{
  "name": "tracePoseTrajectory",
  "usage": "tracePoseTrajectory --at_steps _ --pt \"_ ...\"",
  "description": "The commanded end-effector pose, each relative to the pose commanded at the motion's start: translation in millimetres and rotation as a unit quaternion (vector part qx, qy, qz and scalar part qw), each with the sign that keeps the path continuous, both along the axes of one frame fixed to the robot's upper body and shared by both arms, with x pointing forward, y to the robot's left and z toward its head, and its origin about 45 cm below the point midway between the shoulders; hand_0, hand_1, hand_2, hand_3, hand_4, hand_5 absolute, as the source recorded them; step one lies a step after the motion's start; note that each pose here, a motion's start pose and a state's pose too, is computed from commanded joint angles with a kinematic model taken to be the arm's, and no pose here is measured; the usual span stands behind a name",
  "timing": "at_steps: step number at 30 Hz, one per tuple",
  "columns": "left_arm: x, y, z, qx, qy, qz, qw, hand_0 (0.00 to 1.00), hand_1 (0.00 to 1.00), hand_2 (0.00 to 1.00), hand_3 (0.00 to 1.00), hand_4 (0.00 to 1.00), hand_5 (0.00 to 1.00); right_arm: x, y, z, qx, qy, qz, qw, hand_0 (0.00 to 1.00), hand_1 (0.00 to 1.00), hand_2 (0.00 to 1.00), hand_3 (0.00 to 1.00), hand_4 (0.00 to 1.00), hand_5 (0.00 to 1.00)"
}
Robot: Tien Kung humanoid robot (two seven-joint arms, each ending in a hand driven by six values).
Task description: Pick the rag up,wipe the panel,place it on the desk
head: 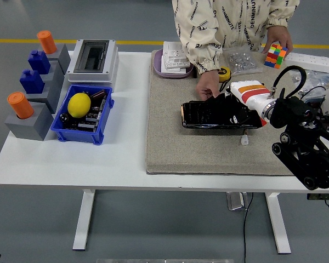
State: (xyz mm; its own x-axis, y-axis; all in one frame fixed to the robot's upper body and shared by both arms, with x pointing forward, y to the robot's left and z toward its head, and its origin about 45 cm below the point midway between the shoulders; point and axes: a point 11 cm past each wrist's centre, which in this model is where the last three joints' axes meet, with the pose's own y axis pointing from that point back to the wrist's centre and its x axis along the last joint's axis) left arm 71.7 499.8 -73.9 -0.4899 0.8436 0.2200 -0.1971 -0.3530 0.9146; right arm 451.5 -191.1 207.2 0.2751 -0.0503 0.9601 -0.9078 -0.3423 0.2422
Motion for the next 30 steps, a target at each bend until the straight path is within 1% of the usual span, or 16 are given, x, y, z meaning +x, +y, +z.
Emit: tracePoseTrajectory --at_steps 7,15,22,28,30 --pt "0.7 0.4 0.4 0.001 0.000 -0.002 1.000 0.725 0.717 0.767 0.629 0.695 0.583 -4.3 31.3 4.6 0.004 -0.004 0.035 0.999 0.247 0.365 0.409 0.398 0.963 0.063" --pt "1.3 0.5 0.5 0.001 0.000 -0.002 1.000 0.725 0.716 0.767 0.629 0.695 0.583 -13.3 63.6 6.4 0.003 -0.005 0.076 0.997 0.247 0.365 0.409 0.398 0.963 0.064" --pt "3.1 0.8 1.0 0.001 -0.002 -0.003 1.000 0.725 0.716 0.767 0.629 0.695 0.583 -19.9 82.9 7.7 0.002 -0.006 0.101 0.995 0.246 0.365 0.409 0.399 0.963 0.066" --pt "3.7 1.0 1.2 0.001 -0.002 -0.002 1.000 0.725 0.717 0.767 0.628 0.695 0.584 -29.8 101.3 3.8 -0.002 -0.001 0.128 0.992 0.249 0.366 0.409 0.398 0.962 0.067" --pt "3.9 1.1 1.3 0.001 -0.003 -0.002 1.000 0.725 0.717 0.767 0.628 0.695 0.584 -31.2 103.1 2.5 -0.003 0.000 0.131 0.991 0.249 0.366 0.409 0.398 0.962 0.067"
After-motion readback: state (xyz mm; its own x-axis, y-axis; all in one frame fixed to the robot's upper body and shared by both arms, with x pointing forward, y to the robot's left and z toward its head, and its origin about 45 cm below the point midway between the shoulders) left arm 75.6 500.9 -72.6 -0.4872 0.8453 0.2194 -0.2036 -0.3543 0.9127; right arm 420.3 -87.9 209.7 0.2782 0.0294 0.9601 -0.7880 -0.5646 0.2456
